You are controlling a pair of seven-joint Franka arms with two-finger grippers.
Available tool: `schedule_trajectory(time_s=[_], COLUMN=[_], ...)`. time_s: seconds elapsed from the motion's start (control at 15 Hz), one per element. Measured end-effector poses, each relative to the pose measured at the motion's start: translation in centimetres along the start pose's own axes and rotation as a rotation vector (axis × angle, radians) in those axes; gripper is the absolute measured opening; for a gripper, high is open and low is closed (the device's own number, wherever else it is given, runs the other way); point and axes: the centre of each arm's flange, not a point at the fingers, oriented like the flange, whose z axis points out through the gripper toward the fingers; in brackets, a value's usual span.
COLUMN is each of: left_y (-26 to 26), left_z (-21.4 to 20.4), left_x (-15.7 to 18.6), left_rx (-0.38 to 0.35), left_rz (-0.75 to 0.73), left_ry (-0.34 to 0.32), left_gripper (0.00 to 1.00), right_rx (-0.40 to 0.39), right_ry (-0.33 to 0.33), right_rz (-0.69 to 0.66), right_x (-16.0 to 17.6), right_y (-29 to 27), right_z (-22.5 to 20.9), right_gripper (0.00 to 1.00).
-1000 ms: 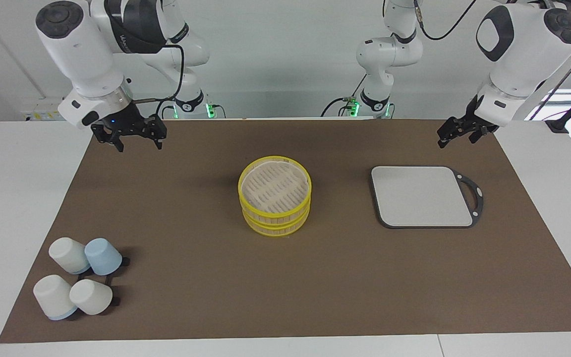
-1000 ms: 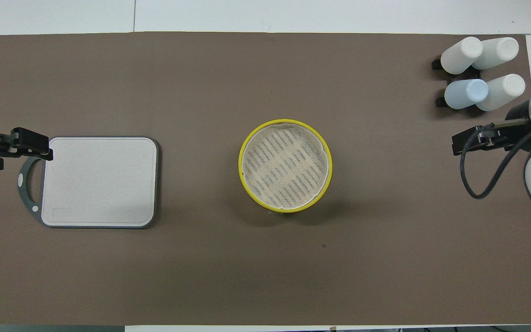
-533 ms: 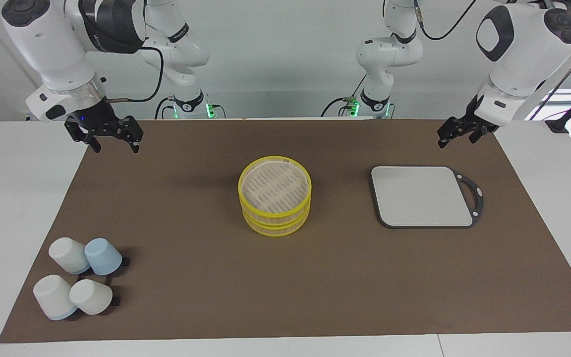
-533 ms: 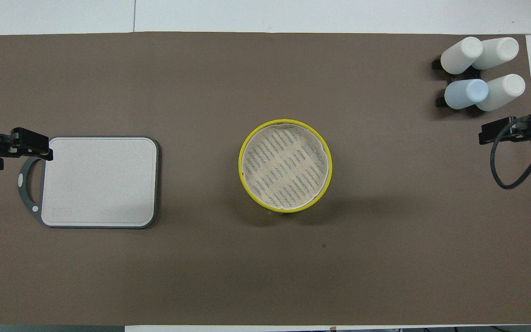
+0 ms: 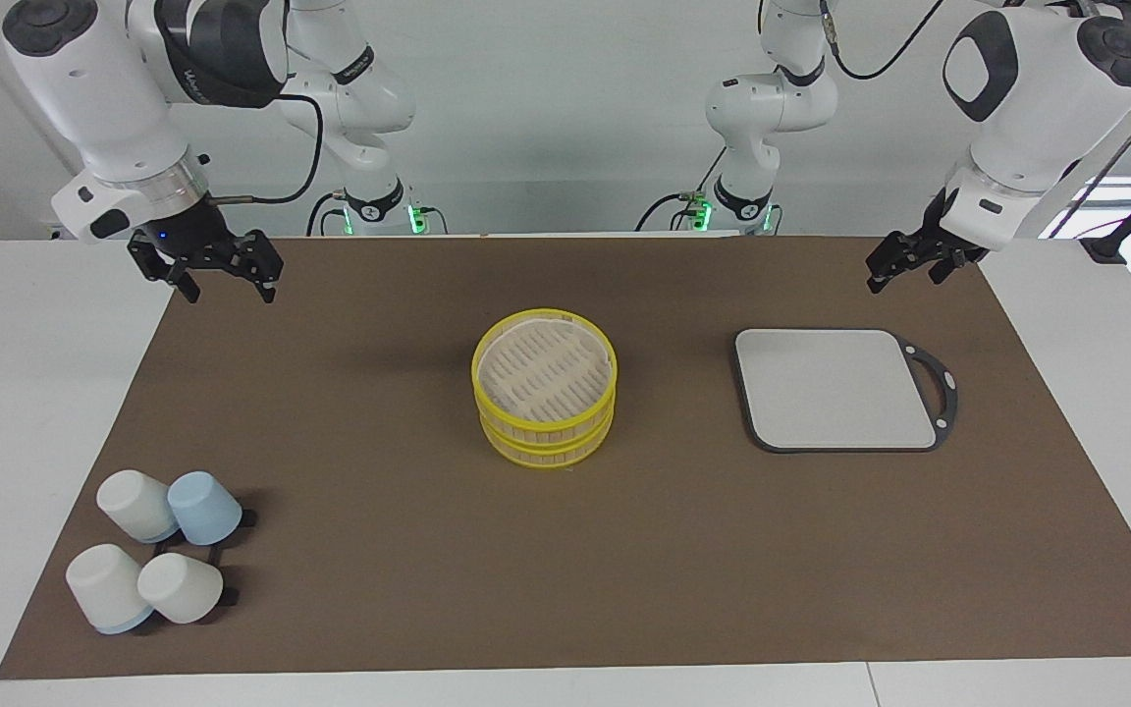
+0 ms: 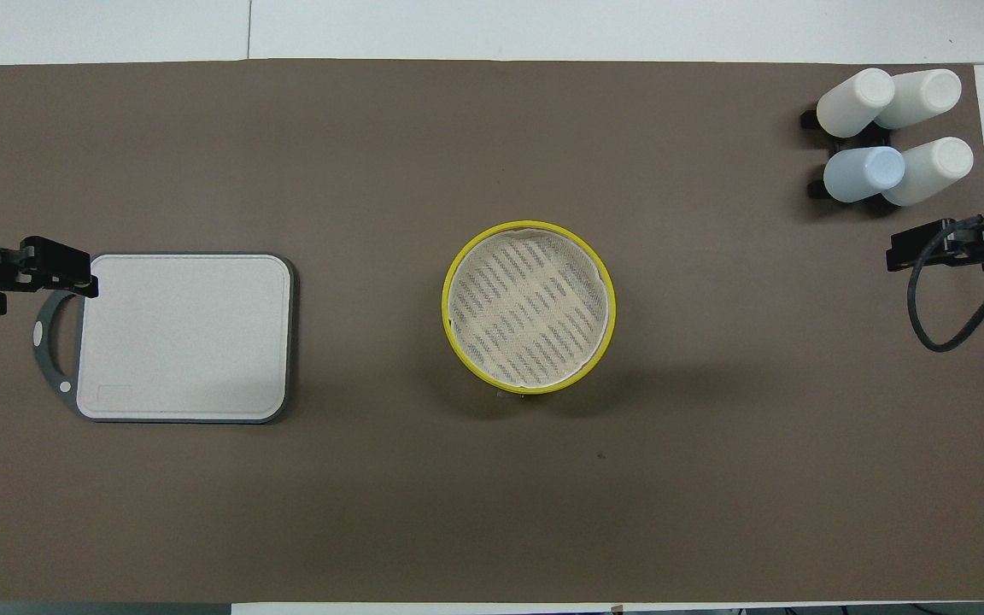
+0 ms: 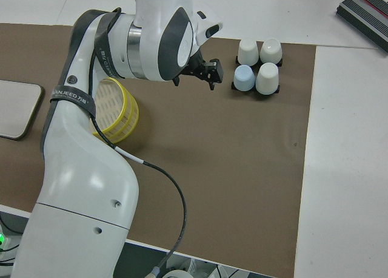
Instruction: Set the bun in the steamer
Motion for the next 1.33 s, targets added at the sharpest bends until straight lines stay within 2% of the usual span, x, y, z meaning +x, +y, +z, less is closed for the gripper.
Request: schedule_trajectory(time_s=[1.33], left_y=[0.00], left_z=[0.00], left_x=[0.00], left_rx=[0.000], left_rz=[0.000], left_ry=[0.000], left_gripper=[1.00], right_rx=[0.001], right_ry=[-0.038], right_rz=[0.013], right_x=[-0.47], right_y=[0.68], right_z=[0.14], right_gripper=[1.00])
